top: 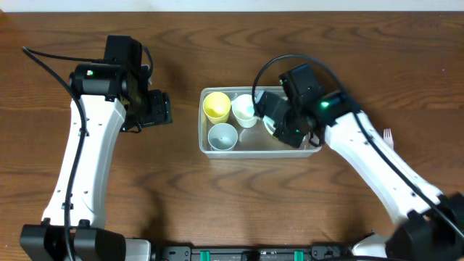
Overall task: Pack container
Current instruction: 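Lay the green spoon into the container beside the bowls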
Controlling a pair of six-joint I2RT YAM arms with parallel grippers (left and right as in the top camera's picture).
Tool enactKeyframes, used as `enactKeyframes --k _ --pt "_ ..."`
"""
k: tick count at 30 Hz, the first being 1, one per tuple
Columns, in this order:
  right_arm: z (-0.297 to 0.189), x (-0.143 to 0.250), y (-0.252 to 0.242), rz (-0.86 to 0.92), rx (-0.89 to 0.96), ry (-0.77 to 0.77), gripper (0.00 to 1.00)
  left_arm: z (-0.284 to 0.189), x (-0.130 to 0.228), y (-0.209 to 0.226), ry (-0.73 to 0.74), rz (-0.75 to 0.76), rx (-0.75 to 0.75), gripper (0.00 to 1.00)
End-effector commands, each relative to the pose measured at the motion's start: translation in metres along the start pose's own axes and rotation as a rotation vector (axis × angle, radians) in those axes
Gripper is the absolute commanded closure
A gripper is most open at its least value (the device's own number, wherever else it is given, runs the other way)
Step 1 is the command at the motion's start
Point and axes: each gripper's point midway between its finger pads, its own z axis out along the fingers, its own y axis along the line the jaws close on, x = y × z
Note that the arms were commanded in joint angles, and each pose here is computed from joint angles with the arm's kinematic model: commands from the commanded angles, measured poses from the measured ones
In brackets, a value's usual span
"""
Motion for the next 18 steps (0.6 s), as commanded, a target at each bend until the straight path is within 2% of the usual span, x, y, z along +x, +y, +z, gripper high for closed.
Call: enactKeyframes --k 1,7,11,13,15,18 --pt "0.021 0.010 0.008 -0.059 -0.047 0.057 0.96 0.001 0.001 0.001 0.008 -0.018 0.000 0.23" --pt "0.028 0.012 0.008 -0.053 -0.057 0.072 0.79 0.001 0.001 0.001 0.008 -0.017 0.000 0.23" --pt "0.016 0.007 -0.005 -0.005 0.017 0.061 0.67 0.001 0.001 0.001 0.008 -0.017 0.000 0.23" --pt "0.002 0.004 -0.017 0.046 0.084 0.042 0.60 0.001 0.001 0.001 0.008 -0.017 0.000 0.23" --pt "-0.020 0.001 -0.035 0.111 0.175 0.005 0.58 0.001 0.001 0.001 0.008 -0.017 0.000 0.23" --pt "-0.059 0.006 -0.076 0.344 0.356 -0.084 0.55 0.001 0.001 0.001 0.008 -0.017 0.000 0.23"
